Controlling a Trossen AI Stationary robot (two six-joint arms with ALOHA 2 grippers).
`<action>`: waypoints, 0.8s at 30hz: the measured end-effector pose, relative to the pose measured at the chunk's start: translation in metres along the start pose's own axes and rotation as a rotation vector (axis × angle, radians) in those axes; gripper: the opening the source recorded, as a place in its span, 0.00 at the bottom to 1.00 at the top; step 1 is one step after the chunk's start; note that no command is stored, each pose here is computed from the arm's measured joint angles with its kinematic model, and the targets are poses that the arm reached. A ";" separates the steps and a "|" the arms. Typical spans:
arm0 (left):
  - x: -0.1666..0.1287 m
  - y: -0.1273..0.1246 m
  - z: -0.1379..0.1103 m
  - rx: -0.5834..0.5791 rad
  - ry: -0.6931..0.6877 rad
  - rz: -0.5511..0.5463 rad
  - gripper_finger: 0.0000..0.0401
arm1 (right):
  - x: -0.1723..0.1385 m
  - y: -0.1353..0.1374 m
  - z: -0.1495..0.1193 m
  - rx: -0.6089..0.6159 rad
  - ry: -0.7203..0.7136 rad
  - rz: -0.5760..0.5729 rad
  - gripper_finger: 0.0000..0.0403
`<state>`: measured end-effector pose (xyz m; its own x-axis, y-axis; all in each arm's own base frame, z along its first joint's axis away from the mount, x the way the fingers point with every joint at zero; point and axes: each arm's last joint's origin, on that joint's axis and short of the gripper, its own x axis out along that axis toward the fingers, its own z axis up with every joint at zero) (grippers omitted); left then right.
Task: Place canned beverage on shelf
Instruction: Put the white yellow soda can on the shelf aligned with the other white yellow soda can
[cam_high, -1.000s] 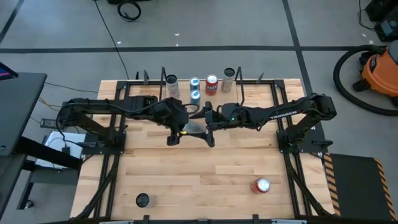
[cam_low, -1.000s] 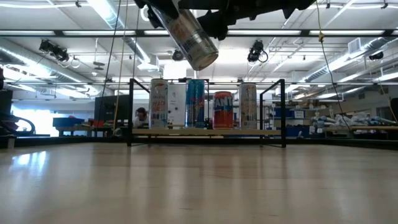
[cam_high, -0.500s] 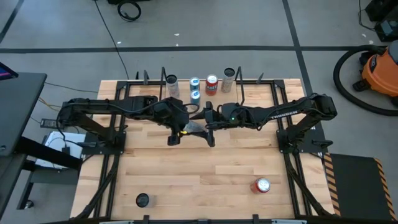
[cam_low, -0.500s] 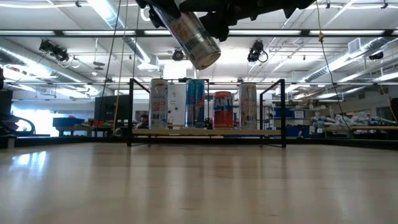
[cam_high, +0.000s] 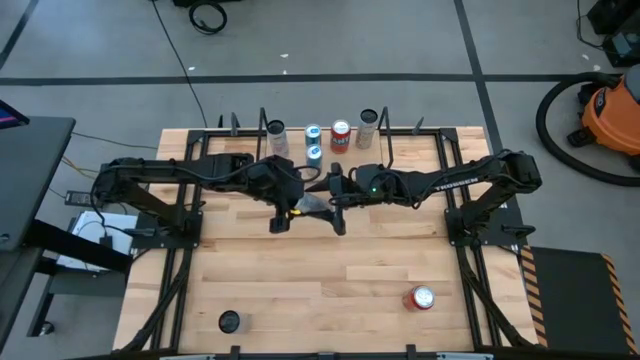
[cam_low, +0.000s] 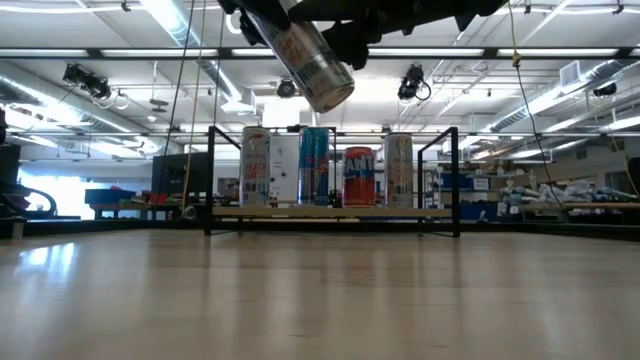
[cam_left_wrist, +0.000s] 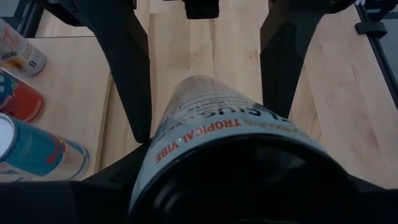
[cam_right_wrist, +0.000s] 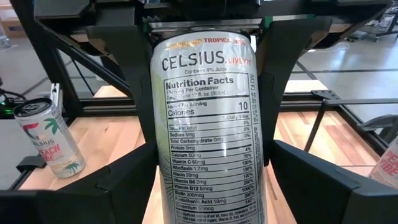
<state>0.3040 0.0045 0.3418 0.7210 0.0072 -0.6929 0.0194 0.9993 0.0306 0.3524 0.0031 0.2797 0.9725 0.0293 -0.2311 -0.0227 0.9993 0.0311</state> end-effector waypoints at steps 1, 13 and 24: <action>0.000 0.000 0.000 0.000 0.002 0.000 0.65 | 0.000 0.000 0.000 -0.001 -0.001 0.008 0.78; -0.001 0.000 0.001 0.033 -0.009 0.001 0.65 | 0.001 0.001 -0.007 0.001 0.062 0.035 0.88; -0.001 0.000 0.001 0.039 -0.003 0.002 0.65 | 0.001 0.003 -0.008 -0.022 0.072 0.047 0.95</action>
<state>0.3036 0.0044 0.3432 0.7231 0.0086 -0.6906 0.0454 0.9972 0.0600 0.3510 0.0066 0.2716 0.9510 0.0775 -0.2993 -0.0741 0.9970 0.0227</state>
